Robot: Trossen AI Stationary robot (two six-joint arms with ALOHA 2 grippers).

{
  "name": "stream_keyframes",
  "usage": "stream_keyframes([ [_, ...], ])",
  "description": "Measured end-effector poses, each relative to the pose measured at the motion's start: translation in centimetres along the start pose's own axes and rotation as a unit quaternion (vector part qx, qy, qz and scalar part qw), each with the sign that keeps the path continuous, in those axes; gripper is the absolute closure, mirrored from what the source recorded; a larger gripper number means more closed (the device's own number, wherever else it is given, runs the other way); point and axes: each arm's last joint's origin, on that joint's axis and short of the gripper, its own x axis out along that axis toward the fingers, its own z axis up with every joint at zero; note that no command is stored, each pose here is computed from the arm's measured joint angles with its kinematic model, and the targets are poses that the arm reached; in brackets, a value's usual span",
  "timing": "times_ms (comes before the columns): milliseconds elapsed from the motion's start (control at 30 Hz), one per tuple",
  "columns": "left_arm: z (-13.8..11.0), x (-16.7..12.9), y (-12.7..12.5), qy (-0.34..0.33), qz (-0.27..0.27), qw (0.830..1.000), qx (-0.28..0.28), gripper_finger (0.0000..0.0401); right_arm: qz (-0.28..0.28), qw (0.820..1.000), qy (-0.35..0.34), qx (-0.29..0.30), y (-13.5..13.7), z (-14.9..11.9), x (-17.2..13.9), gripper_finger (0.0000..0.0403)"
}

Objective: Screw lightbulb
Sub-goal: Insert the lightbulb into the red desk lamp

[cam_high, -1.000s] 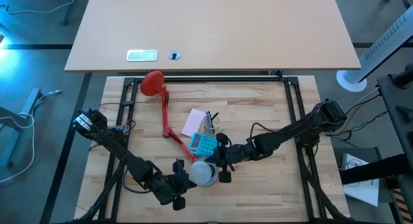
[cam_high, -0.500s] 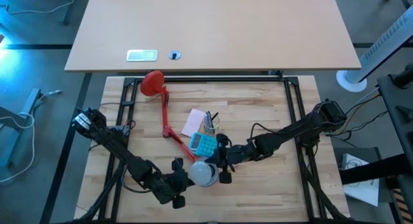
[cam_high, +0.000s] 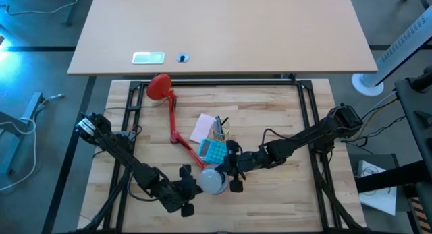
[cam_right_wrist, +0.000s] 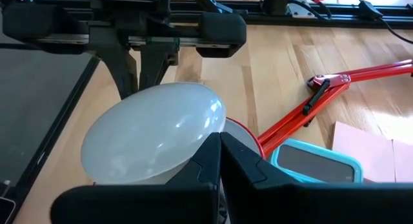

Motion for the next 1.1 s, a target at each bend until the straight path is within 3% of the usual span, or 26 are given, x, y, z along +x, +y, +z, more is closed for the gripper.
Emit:
stream_keyframes([
  [633,0.6,-0.3,0.8,-0.001,0.013,0.997,-0.076,0.0401,-0.002,1.000,0.012,-0.003,-0.1,0.0,-0.5,0.0403],
  [1100,0.2,0.0,1.6,0.001,0.027,0.997,-0.071,0.0401,0.011,1.000,0.007,-0.001,0.6,0.2,-1.2,0.0403],
])
